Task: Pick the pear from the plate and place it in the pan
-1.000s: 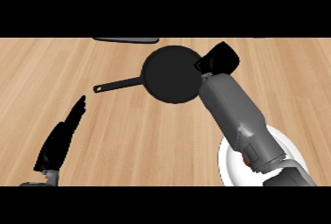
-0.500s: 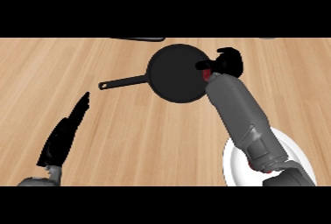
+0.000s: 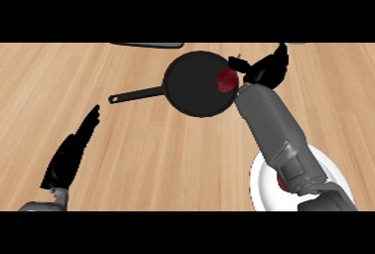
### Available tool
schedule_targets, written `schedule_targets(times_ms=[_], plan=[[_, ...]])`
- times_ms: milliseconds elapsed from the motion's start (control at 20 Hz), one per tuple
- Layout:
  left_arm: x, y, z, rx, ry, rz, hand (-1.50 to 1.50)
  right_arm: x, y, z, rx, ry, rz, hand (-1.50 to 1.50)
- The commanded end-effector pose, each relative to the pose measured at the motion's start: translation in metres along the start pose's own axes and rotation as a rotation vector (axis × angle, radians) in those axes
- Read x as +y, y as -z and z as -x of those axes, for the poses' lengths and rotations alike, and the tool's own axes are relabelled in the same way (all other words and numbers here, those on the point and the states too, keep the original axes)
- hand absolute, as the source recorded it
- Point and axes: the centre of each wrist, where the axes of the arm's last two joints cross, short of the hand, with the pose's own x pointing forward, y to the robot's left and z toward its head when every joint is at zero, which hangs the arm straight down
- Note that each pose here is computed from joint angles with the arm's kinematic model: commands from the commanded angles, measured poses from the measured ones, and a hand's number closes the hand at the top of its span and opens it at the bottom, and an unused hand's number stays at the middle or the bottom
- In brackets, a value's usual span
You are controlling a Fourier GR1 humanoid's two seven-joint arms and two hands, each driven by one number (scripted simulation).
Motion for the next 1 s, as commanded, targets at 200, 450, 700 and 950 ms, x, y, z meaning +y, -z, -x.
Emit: schedule_targets(times_ms=[200, 450, 700, 950], plan=[[0.011, -0.007, 0.007, 0.048, -0.013, -0.040, 0.00, -0.003, 0.013, 0.026, 0.096, 0.223, 0.283, -1.50], [0.008, -0.015, 0.022, 0.077, -0.006, -0.058, 0.00, -0.015, 0.019, 0.061, 0.053, 0.209, 0.322, -1.50], [0.013, -0.020, 0.020, 0.100, -0.013, -0.055, 0.00, -0.024, 0.009, 0.099, 0.000, 0.170, 0.307, -1.50], [0.022, -0.025, 0.025, 0.122, -0.014, -0.096, 0.00, -0.040, -0.001, 0.133, 0.001, 0.157, 0.296, -1.50]])
